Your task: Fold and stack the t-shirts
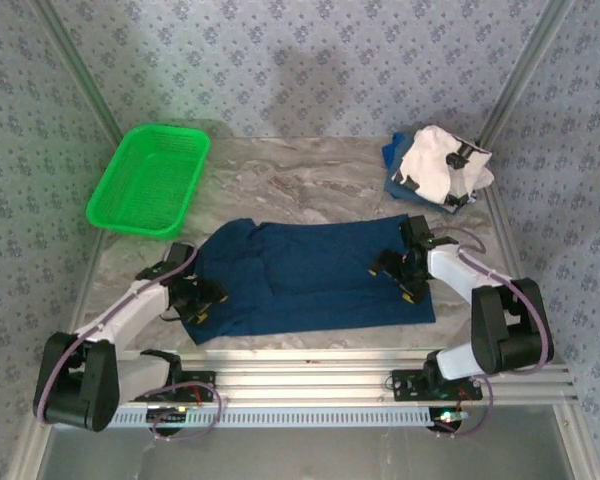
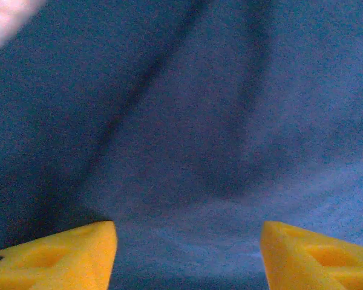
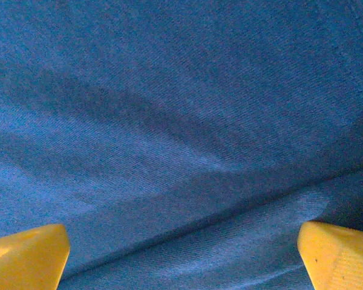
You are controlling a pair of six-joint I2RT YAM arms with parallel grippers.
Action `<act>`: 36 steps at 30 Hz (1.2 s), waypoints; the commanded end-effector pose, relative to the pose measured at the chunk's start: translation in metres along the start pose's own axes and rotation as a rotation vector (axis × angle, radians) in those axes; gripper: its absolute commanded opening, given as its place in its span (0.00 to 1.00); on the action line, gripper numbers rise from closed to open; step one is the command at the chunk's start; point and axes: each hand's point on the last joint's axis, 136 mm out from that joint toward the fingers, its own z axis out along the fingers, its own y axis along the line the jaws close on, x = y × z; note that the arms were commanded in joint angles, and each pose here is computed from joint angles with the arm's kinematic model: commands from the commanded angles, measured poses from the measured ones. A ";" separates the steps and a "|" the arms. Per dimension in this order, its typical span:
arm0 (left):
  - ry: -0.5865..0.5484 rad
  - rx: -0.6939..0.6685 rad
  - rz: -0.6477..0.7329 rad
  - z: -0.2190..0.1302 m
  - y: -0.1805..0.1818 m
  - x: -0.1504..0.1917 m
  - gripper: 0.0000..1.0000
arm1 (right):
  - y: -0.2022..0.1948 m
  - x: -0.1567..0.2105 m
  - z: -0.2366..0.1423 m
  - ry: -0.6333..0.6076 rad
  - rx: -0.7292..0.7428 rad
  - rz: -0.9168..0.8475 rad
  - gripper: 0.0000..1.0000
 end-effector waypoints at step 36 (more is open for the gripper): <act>0.339 0.015 0.610 0.060 -0.211 -0.127 0.51 | 0.106 -0.084 -0.072 0.002 -0.208 -0.428 1.00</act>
